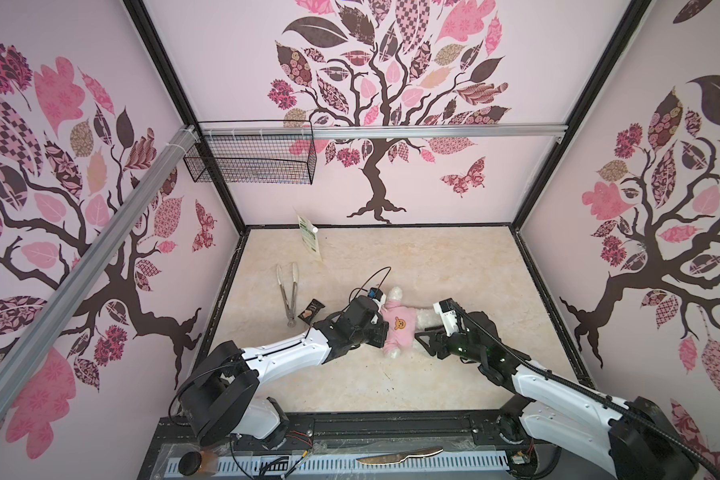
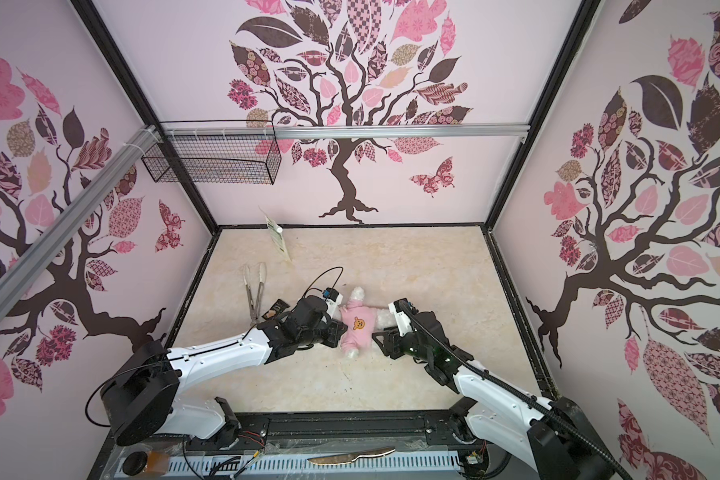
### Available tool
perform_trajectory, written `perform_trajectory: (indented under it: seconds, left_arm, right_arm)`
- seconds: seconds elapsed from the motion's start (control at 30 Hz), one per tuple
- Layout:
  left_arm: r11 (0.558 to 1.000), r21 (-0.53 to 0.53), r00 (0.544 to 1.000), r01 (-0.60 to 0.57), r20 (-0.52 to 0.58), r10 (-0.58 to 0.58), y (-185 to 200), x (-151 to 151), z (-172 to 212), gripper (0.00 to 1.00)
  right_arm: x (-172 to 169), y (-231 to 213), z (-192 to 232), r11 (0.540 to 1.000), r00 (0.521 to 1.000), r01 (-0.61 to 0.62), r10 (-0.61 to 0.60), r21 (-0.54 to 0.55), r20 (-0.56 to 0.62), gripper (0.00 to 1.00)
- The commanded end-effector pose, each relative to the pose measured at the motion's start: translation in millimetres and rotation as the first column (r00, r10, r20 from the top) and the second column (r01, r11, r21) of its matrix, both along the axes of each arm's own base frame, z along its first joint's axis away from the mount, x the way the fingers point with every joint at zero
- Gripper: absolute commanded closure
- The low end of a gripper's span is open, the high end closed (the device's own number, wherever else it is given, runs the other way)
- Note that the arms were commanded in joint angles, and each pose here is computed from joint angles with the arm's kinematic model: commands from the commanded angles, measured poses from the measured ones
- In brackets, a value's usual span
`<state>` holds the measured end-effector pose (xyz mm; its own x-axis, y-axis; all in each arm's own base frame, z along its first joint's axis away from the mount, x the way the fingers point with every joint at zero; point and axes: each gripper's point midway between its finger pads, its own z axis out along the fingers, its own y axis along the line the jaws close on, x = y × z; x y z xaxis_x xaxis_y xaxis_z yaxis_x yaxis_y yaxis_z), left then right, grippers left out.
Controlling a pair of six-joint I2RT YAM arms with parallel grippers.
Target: Dress the teddy bear
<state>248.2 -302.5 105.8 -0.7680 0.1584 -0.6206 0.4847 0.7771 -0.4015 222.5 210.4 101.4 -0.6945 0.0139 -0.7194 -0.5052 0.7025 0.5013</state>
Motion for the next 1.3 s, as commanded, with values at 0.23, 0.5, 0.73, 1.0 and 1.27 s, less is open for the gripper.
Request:
perform_trajectory:
  seconds: [0.23,0.5,0.73,1.0,1.27]
  left_arm:
    - [0.99,-0.133,0.998,0.045,0.04,-0.04,-14.7,-0.2,42.8,1.0]
    - [0.959,-0.274,0.997,-0.065,0.017,0.072,-8.2,16.7,73.7,1.0]
    - [0.923,-0.263,0.957,-0.281,-0.008,0.29,21.1,59.4,64.1,1.0]
    - [0.965,-0.073,0.967,-0.254,0.016,0.255,17.3,72.4,23.6,1.0]
    - [0.994,0.079,0.996,-0.079,0.049,0.075,11.2,51.0,3.0,0.72]
  right_arm:
    - [0.5,-10.8,-49.9,0.989,0.993,0.049,-0.062,-0.14,-0.096,0.38]
    - [-3.6,-7.0,-74.3,0.991,0.975,0.073,-0.095,-0.113,-0.201,0.67]
    - [-19.4,-0.6,-89.9,0.992,0.966,0.054,-0.08,-0.11,-0.245,0.81]
    - [-30.7,15.1,-88.3,0.997,0.966,-0.034,0.016,-0.065,-0.257,0.81]
    - [-38.4,51.5,-32.5,0.97,0.958,-0.202,0.224,0.137,-0.18,0.71]
